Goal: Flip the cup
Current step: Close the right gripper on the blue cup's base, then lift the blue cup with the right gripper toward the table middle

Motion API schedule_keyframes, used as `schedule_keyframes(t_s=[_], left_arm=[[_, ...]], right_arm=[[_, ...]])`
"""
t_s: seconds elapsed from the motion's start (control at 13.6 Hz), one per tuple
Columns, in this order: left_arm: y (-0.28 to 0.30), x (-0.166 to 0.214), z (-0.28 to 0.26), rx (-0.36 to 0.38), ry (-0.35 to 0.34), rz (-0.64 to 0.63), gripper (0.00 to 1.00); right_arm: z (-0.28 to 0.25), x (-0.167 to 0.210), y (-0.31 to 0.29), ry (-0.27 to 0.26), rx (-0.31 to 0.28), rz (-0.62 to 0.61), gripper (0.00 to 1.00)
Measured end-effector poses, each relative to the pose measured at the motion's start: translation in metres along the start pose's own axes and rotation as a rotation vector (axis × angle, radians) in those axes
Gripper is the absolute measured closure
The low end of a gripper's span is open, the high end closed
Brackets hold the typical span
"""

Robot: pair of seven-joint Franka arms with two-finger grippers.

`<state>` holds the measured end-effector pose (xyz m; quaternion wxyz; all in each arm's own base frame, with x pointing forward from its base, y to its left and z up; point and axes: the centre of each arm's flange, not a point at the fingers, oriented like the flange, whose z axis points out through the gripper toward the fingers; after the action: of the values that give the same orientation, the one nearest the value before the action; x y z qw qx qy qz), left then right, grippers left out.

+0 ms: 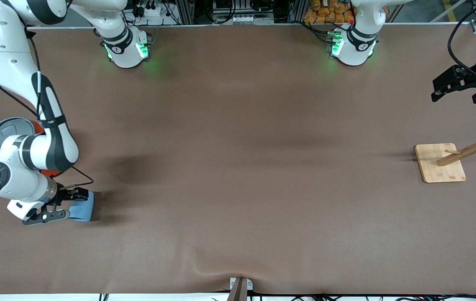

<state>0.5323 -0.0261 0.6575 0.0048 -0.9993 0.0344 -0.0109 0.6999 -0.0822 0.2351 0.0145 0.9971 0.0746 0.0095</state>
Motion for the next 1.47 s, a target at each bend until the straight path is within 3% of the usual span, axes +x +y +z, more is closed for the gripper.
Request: schedule_keyframes(t_s=[0.44, 0.88, 1.03, 1.47], left_arm=[[-0.001, 0.0, -0.001, 0.0, 0.002, 0.002, 0.0], [0.0, -0.004, -0.01, 0.003, 0.019, 0.002, 0.0], [0.0, -0.004, -0.015, 0.003, 0.029, 0.006, 0.0], [-0.003, -0.004, -0.019, 0.004, 0.038, 0.005, 0.0]], right_arm=[[0.026, 0.009, 0.005, 0.1, -0.001, 0.026, 0.0], [0.044, 0.014, 0.007, 0.104, 0.02, 0.164, 0.0], [0.042, 0.015, 0.007, 0.107, 0.022, 0.174, 0.15], [0.028, 0.03, -0.017, 0.14, 0.04, 0.129, 0.15]])
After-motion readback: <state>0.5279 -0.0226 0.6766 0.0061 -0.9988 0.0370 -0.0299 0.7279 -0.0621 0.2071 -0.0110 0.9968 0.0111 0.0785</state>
